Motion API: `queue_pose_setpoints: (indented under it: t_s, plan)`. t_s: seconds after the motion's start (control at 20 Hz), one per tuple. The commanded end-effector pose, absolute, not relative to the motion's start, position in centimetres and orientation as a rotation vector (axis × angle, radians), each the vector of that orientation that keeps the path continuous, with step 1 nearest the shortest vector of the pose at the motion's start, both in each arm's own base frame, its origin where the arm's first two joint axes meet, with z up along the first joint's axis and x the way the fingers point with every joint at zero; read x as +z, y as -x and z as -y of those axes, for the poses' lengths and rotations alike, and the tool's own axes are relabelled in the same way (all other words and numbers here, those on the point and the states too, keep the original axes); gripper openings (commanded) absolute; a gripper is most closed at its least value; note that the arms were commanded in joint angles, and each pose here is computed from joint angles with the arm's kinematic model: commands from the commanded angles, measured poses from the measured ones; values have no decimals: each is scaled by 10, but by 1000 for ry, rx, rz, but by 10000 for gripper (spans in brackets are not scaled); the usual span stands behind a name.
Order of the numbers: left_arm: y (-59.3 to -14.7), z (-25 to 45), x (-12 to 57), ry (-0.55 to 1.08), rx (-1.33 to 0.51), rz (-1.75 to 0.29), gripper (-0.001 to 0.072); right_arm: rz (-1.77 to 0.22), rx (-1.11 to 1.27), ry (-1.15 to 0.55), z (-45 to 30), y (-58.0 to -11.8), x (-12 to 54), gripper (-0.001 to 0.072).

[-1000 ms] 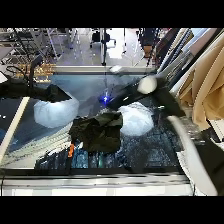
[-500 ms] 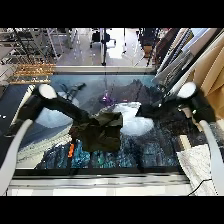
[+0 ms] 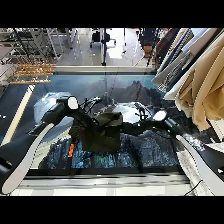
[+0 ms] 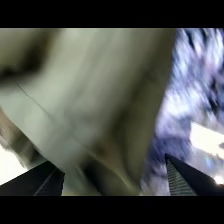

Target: Fold the clothes and pants, and hang the long-sleeved shirts on hangers.

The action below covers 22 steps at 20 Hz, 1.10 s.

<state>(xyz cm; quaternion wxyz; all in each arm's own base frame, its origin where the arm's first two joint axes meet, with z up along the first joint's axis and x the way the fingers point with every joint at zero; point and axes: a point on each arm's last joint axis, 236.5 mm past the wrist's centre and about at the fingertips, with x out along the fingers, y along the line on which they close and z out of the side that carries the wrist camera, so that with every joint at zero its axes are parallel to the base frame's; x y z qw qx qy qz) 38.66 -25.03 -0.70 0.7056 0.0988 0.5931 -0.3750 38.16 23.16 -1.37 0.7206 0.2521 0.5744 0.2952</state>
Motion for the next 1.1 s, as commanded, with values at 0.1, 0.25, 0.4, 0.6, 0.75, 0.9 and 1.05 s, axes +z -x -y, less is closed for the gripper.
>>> queue_pose_setpoints:
  t_s: [0.1, 0.25, 0.4, 0.6, 0.75, 0.9, 1.05]
  plan:
    - [-402, 219, 36, -189, -767, -1224, 13, -1051, 655, -610, -251, -431, 27, 681]
    - [-404, 213, 55, -177, -757, -1180, 13, -987, 659, -597, -281, -453, 20, 202]
    - [-402, 218, 56, -165, -771, -1181, 13, -958, 791, -520, -351, -467, 20, 17]
    - [-400, 220, 56, -161, -777, -1181, 13, -1008, 752, -530, -392, -503, -11, 17]
    - [-402, 221, 54, -160, -776, -1182, 13, -1175, 741, -555, -391, -494, -54, 417]
    - [-402, 231, 44, -117, -800, -1204, 13, -1178, 840, -538, -379, -490, -15, 542]
    - [-402, 236, 27, -102, -816, -1241, 13, -1083, 825, -346, -322, -498, 51, 541]
